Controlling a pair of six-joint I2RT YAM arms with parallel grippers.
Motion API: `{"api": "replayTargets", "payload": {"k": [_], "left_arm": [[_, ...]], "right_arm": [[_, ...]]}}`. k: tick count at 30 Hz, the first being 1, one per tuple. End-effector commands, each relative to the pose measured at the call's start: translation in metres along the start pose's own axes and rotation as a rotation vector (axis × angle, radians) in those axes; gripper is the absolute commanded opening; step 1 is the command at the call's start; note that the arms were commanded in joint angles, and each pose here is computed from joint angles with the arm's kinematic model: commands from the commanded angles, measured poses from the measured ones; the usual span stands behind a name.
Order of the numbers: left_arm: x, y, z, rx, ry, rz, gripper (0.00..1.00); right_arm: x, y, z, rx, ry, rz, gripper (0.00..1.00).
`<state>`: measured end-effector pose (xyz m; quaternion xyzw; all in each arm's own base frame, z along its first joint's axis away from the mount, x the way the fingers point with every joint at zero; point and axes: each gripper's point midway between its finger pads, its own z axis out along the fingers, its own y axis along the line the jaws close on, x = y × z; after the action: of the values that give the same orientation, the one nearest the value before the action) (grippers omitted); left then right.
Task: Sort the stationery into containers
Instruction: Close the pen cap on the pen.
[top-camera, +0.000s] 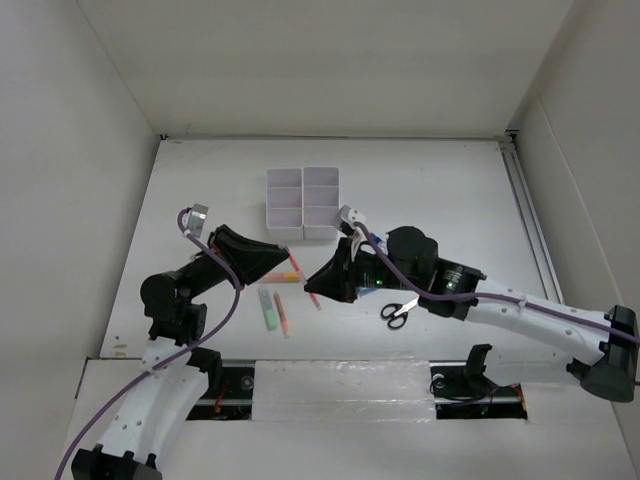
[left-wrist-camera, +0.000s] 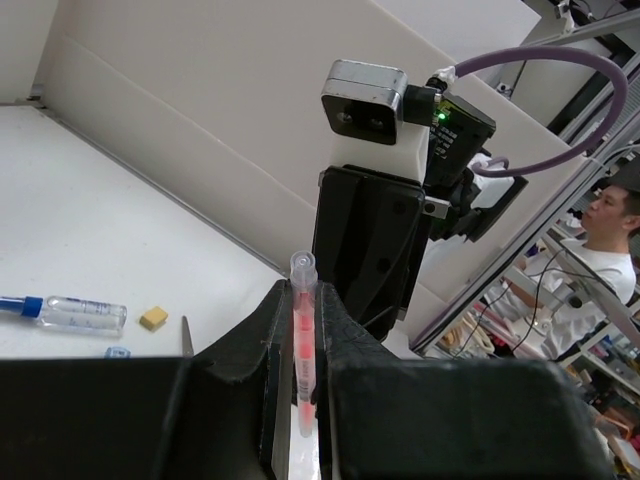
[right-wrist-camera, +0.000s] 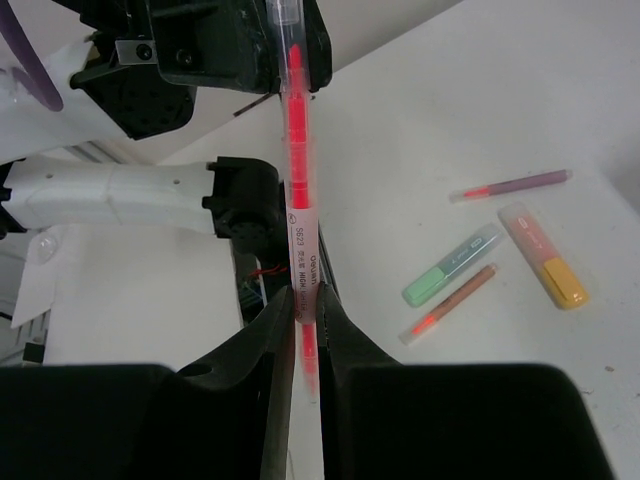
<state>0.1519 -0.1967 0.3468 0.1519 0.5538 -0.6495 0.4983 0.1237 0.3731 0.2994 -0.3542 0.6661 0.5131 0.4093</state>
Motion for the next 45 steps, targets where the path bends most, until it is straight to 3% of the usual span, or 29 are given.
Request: {"api": "replayTargets", "payload": {"k": [1, 8, 21, 45], "left_arm": [[-0.001, -0.015, -0.001, 0.055, 0.007, 0.081, 0.00], [0.006, -0.001, -0.002, 0.000, 0.048, 0.084, 0.00], [0.029, 0.014, -0.012, -0.040, 0.098, 0.058, 0.00], [0.035, 0.030, -0.016, -0.095, 0.063, 0.021, 0.00]], "right_arm": [[-0.030, 0.007, 0.005, -0.022, -0.076, -0.038, 0.00], [-0.035, 0.015, 0.006, -0.057, -0.069, -0.041, 0.00], [-0.040, -0.002, -0.002, 0.036, -0.068, -0.069, 0.00], [-0.067, 0.014, 0.002, -0.049, -0.119, -0.050, 0.00]]}}
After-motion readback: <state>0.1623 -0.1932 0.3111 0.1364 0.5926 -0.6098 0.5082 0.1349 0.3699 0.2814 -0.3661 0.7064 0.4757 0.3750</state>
